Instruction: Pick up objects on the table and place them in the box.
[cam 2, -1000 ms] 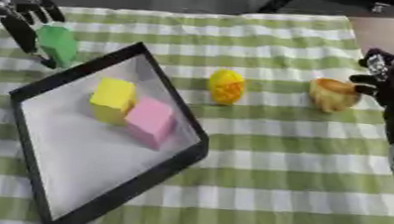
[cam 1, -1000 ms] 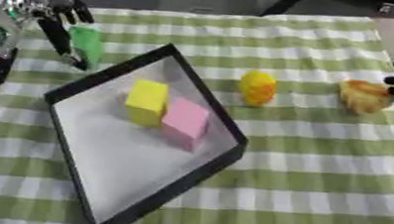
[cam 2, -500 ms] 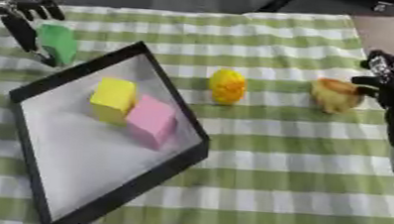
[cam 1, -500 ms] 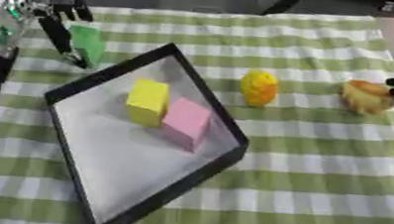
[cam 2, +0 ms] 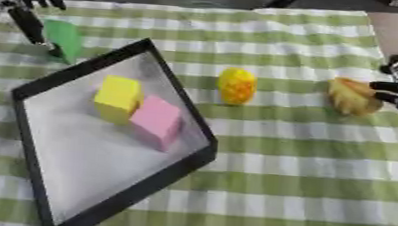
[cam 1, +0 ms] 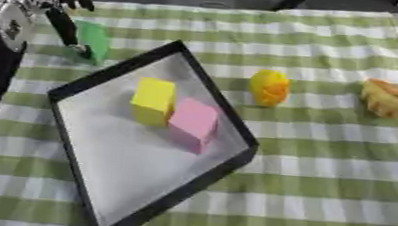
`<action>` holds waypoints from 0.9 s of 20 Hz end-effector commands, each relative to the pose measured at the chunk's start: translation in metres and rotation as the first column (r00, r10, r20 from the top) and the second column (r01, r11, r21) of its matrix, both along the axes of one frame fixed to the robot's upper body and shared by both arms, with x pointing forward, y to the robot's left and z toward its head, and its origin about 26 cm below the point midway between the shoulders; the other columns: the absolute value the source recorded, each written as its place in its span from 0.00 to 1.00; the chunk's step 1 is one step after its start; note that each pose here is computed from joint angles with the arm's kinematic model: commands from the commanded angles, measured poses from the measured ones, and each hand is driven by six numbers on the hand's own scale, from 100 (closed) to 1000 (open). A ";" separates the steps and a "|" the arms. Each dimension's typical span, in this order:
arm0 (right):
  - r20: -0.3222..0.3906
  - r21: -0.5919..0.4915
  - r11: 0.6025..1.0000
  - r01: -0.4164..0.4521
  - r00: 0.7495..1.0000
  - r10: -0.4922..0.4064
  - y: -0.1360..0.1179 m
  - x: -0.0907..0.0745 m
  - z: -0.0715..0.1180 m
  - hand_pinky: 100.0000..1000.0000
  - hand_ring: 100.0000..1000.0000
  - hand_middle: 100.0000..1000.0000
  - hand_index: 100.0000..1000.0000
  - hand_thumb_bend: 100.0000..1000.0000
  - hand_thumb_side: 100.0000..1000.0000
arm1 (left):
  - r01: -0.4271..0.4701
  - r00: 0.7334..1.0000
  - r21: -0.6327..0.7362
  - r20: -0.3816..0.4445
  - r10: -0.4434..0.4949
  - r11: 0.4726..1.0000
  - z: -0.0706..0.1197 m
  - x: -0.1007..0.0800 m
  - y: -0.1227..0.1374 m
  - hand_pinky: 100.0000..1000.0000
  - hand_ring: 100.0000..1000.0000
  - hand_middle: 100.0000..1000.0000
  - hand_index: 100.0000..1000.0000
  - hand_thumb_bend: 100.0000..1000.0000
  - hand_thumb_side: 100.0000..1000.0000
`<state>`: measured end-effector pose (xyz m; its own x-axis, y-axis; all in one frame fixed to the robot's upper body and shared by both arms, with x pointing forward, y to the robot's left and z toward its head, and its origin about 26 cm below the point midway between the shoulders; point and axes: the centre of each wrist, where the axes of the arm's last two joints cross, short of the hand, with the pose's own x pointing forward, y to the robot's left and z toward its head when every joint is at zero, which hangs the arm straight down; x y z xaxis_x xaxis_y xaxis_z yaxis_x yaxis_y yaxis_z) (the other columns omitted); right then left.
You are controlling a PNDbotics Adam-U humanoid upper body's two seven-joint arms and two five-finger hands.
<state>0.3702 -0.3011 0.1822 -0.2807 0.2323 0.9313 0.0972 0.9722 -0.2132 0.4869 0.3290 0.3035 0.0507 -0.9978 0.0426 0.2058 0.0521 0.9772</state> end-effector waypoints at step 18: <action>0.035 -0.016 1.000 -0.005 0.999 0.005 -0.003 -0.001 0.013 0.75 0.68 0.74 0.84 0.00 0.69 | 0.012 0.999 0.035 0.051 -0.014 0.999 0.017 -0.001 0.000 0.52 0.44 0.48 0.60 0.66 0.00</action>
